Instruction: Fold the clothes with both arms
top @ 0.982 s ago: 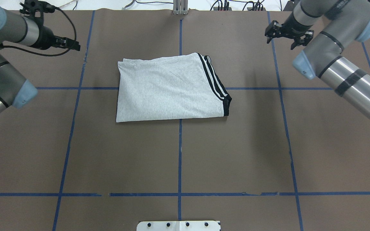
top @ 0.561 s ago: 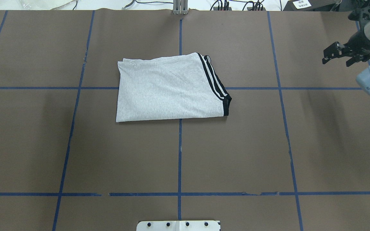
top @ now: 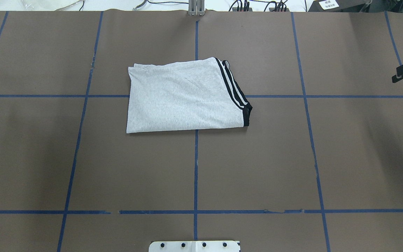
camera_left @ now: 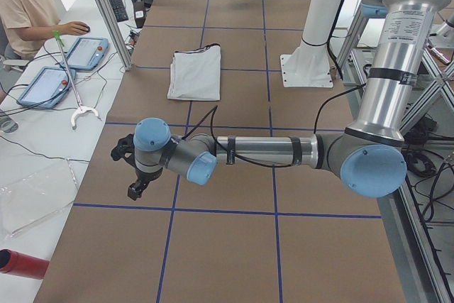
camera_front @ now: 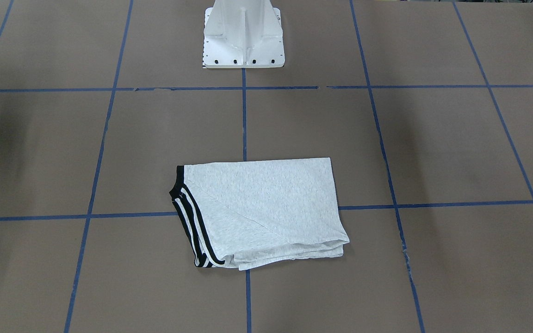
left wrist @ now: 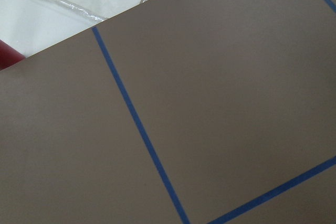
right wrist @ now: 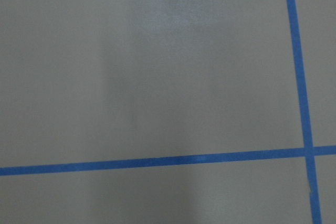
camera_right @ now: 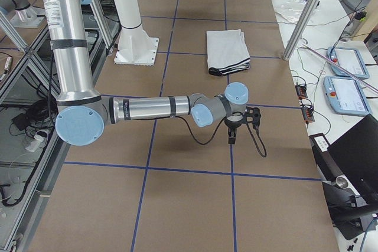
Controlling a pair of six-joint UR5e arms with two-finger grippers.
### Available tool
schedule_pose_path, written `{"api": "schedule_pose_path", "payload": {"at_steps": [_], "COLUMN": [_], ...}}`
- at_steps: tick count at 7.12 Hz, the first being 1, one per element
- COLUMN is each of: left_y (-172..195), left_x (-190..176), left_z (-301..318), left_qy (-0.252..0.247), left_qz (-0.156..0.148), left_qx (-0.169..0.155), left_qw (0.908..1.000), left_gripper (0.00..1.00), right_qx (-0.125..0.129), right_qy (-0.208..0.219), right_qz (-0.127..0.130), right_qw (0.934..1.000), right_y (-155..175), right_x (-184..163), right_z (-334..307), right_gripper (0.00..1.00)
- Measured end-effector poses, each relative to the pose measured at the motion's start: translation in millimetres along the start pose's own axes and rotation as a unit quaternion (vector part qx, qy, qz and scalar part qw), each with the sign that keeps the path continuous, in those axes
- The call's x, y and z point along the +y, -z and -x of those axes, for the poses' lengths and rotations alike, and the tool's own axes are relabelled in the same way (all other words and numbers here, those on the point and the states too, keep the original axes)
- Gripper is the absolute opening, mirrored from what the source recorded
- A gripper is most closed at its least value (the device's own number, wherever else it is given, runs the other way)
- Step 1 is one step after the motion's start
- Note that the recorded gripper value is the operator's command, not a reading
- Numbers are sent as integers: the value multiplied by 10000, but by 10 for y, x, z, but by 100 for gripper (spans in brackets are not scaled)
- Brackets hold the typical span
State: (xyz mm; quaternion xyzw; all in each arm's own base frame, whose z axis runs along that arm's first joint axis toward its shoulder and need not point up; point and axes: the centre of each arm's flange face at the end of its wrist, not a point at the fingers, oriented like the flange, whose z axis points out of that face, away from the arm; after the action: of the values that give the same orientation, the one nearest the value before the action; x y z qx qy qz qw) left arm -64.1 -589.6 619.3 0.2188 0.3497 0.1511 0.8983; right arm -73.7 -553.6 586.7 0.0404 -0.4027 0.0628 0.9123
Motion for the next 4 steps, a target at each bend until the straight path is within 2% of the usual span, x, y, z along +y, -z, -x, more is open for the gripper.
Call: {"api": "schedule_pose_path", "payload": {"at_steps": [2,4], "left_y": [-57,-20], "left_x": [335,405], "left_z": [86,42], "left_qy": [126,266], "left_qz": [171,154], "left_qx": [0,-51], "left_qw": [9998,9995], "left_gripper": [100,100], "right_qx": [79,221], "right_qy": [136,276], "right_qz": [-3,56], "right_qw": [9999,9994], "right_y": [110,214], "right_x": [30,3], "right_z": [-200,-389], "right_gripper": [100,100]}}
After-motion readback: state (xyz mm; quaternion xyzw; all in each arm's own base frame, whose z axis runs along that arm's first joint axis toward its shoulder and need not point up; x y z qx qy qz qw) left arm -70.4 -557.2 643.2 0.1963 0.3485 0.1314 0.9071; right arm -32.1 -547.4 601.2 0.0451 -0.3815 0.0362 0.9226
